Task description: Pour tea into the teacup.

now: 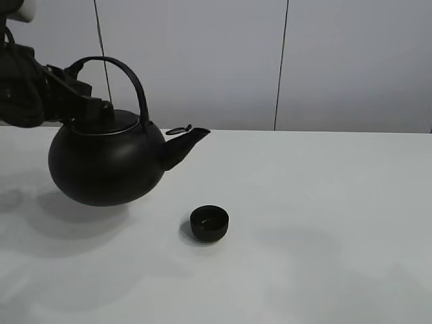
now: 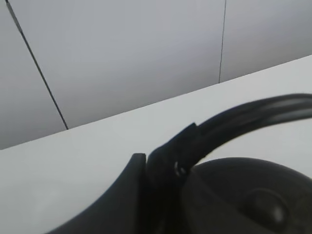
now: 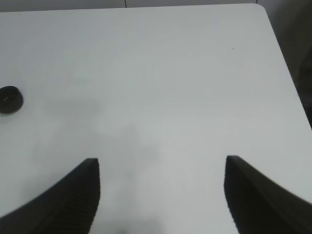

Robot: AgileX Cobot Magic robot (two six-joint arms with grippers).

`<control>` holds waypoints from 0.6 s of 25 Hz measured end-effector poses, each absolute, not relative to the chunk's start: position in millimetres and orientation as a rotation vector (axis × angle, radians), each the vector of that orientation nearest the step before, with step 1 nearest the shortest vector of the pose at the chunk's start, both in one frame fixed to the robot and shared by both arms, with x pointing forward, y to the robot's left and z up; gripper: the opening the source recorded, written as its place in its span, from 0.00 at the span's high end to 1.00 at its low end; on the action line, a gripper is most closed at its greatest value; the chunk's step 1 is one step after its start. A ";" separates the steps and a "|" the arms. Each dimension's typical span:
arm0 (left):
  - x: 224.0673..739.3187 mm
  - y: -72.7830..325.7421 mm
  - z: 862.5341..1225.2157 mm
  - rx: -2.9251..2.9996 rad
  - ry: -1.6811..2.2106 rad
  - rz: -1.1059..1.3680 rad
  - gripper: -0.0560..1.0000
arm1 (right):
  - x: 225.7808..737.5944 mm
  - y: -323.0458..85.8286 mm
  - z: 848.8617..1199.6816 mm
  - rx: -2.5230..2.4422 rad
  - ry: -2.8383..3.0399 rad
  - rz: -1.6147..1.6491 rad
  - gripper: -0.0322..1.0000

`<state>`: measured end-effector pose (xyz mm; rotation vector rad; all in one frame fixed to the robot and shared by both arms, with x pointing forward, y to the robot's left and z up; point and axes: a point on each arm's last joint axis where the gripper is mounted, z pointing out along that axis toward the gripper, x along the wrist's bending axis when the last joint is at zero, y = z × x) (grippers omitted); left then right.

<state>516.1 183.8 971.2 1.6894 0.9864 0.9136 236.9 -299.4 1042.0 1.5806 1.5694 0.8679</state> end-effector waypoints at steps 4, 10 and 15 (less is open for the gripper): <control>522.4 182.1 951.3 1.722 0.997 0.919 0.85 | 236.9 -299.4 1042.0 1.581 1.569 0.868 0.49; 528.9 179.4 931.5 1.760 0.941 0.968 0.85 | 236.9 -299.4 1042.0 1.581 1.569 0.868 0.49; 529.6 178.8 928.0 1.798 0.888 0.991 0.85 | 236.9 -299.4 1042.1 1.580 1.569 0.869 0.49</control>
